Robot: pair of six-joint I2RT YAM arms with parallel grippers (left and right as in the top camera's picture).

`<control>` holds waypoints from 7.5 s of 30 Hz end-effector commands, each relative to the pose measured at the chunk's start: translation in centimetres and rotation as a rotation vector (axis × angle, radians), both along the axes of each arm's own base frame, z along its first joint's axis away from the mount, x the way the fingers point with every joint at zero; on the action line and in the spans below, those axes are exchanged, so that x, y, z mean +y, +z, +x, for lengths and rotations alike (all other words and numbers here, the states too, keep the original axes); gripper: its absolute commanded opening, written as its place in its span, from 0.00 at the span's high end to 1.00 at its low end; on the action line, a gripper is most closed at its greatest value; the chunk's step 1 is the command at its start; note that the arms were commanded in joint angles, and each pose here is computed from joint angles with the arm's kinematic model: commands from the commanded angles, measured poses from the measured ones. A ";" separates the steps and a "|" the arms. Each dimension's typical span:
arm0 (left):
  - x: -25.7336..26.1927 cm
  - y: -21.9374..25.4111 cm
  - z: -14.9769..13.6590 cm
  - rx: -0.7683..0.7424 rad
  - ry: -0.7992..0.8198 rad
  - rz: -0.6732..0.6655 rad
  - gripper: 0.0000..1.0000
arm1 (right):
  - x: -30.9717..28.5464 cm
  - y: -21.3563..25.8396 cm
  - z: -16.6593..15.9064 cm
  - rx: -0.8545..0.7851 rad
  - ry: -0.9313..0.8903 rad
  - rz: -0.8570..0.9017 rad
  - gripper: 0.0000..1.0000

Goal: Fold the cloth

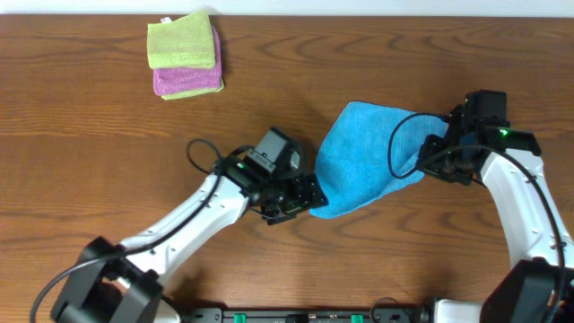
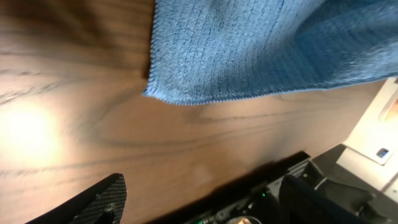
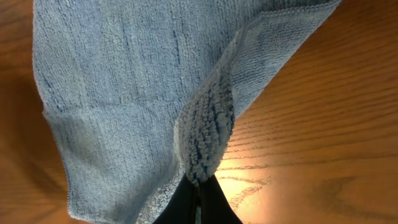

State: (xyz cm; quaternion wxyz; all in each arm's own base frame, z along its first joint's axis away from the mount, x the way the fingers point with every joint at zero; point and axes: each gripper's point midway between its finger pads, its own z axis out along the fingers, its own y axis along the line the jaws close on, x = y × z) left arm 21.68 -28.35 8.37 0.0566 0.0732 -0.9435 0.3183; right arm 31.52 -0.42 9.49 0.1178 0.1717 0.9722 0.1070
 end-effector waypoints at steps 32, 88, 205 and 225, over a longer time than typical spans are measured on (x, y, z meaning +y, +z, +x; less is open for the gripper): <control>-0.5 -12.1 0.3 0.130 0.026 0.087 0.69 | -0.7 0.9 1.1 -0.054 -0.006 -0.052 0.98; 8.5 17.0 13.8 -0.580 0.431 -0.316 0.94 | 7.5 19.9 3.3 -0.728 0.280 0.137 0.98; 5.4 -0.1 12.7 -0.182 0.149 -0.205 0.37 | 9.8 8.3 8.2 -0.443 -0.010 -0.291 0.31; -7.5 4.9 3.1 -0.032 -0.159 -0.500 0.24 | -4.9 9.9 5.0 -0.319 -0.096 -0.382 0.01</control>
